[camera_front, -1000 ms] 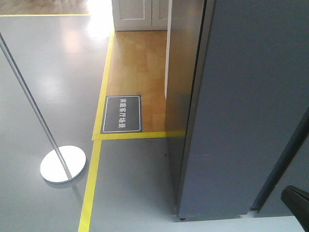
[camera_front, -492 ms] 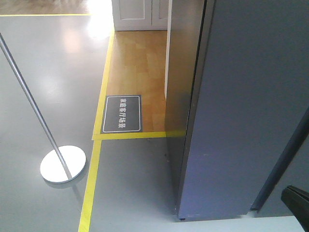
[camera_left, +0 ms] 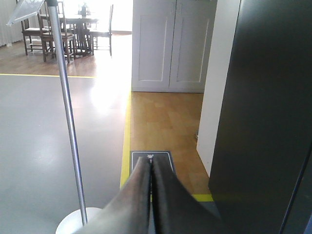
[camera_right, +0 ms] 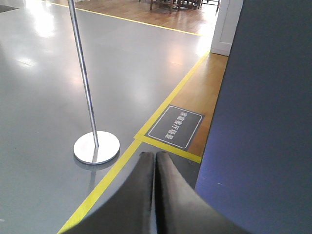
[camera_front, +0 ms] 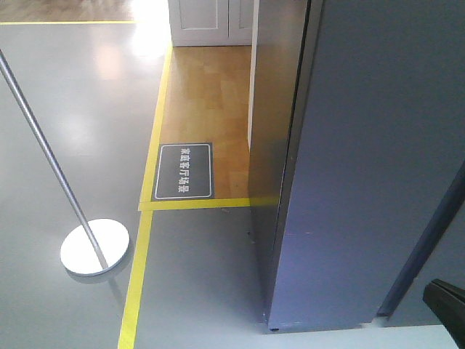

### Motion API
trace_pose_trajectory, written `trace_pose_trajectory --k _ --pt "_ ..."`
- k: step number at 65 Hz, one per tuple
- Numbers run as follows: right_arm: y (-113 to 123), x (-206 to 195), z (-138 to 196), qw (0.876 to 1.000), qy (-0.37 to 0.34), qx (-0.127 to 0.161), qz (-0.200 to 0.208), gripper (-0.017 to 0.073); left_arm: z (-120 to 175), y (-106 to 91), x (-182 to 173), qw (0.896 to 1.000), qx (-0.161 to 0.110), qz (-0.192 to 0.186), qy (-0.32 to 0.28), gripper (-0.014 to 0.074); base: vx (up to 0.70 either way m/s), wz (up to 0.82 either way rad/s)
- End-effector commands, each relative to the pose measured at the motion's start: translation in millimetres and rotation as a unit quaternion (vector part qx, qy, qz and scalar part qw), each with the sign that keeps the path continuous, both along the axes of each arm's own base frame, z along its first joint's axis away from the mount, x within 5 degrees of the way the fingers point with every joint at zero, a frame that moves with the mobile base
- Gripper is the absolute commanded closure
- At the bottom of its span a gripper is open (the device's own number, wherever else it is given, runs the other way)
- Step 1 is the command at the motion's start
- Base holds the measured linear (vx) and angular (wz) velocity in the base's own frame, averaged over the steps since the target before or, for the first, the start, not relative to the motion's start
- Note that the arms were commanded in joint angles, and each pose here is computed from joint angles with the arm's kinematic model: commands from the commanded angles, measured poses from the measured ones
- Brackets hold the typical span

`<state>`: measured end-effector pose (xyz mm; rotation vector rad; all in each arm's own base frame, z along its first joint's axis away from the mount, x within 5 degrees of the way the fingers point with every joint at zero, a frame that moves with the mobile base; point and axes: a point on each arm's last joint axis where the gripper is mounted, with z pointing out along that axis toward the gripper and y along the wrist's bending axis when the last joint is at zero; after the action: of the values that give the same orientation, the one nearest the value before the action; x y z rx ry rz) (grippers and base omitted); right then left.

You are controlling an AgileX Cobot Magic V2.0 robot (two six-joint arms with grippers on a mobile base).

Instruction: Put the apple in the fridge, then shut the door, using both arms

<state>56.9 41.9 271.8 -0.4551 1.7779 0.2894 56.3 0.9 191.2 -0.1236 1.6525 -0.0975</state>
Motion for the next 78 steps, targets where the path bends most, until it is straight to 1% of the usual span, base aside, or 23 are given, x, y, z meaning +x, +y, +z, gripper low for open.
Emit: trace_pose_trajectory --k 1,43,51,54,63,75,78 --pt "-1.2 2.2 10.9 1.000 -0.022 0.014 -0.011 0.0555 14.2 -0.4 -1.7 0.998 -0.005 -0.002 -0.057 0.0600 0.00 0.00" --pt "-1.1 2.0 10.3 1.000 -0.022 0.014 -0.010 0.0555 14.2 -0.4 -1.7 0.998 -0.005 -0.002 -0.057 0.0600 0.00 0.00" --pt "-3.0 -0.6 5.1 0.999 -0.030 0.000 -0.021 0.0555 14.2 -0.4 -1.7 0.998 -0.005 -0.002 -0.057 0.0600 0.00 0.00" --pt "-4.0 -1.6 0.2 0.999 -0.034 0.004 -0.030 0.0555 14.2 -0.4 -1.7 0.998 -0.005 -0.002 -0.057 0.0600 0.00 0.00" --pt "-6.8 -7.1 -17.4 0.997 -0.042 0.035 -0.055 0.0555 14.2 -0.4 -1.7 0.998 -0.005 -0.002 -0.057 0.0600 0.00 0.00" --pt "-11.2 -14.0 -37.8 0.995 -0.041 0.038 -0.083 0.0555 14.2 -0.4 -1.7 0.998 -0.005 -0.002 -0.057 0.0600 0.00 0.00" --pt "-12.7 -14.9 -41.7 0.994 -0.032 0.047 -0.095 0.0555 14.2 -0.4 -1.7 0.998 -0.005 -0.002 -0.057 0.0600 0.00 0.00"
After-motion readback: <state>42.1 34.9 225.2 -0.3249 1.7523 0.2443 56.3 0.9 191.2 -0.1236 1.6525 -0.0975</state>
